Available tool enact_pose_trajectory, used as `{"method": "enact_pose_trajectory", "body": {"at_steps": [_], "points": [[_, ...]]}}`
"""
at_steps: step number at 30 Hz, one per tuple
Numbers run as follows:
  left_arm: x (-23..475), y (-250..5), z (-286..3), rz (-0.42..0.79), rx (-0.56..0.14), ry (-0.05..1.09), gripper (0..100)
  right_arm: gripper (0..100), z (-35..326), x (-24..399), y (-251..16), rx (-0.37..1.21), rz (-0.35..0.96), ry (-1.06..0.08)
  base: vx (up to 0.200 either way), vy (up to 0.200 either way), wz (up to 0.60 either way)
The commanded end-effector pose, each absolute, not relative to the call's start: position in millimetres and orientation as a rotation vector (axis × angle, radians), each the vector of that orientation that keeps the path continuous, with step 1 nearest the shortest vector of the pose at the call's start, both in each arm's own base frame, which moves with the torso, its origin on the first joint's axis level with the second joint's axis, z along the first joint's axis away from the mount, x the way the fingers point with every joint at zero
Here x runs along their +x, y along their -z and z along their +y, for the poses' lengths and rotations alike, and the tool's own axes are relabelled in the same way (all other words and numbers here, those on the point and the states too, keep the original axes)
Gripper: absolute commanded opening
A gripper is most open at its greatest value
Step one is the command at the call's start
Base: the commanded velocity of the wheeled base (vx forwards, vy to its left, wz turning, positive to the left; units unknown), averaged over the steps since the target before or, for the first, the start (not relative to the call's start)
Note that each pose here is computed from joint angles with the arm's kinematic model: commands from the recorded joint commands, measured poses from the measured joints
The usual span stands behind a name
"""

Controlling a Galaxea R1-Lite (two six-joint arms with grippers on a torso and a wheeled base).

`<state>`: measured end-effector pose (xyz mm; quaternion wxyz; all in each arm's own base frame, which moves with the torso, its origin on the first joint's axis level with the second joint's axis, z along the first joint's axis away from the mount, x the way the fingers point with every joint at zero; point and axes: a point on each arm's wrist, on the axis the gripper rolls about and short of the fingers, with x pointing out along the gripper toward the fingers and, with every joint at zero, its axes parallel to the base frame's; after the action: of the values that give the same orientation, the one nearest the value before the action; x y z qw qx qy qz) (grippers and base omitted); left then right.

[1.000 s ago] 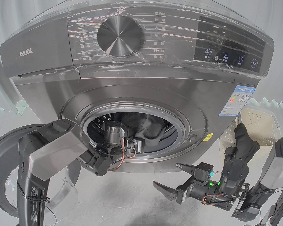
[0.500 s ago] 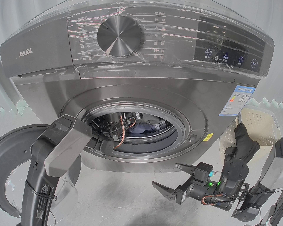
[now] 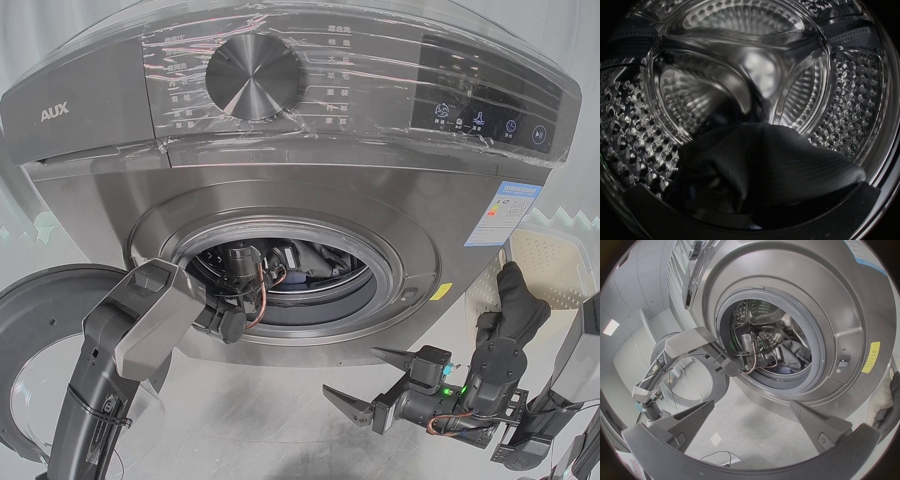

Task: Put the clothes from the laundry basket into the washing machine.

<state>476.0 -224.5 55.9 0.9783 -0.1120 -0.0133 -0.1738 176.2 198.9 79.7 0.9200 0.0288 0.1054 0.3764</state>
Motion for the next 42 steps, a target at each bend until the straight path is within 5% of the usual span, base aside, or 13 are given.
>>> {"method": "enact_pose_trajectory", "body": {"at_steps": [1,21,42], "points": [[467.5,-51.3,-228.3,0.003,-0.220,0.361,100,100,198.9,176.1,-79.7,0.059,0.217,-0.774,0.000,0.000,0.00],[389.8,-73.2,-207.8,0.175,-0.093,0.489,100,100,203.5,179.1,-80.7,0.066,0.202,-0.776,0.000,0.000,0.00],[371.8,-78.2,-189.8,0.166,-0.095,0.426,100,100,291.0,237.0,-77.1,0.344,0.056,-0.656,0.000,0.000,0.00]]}}
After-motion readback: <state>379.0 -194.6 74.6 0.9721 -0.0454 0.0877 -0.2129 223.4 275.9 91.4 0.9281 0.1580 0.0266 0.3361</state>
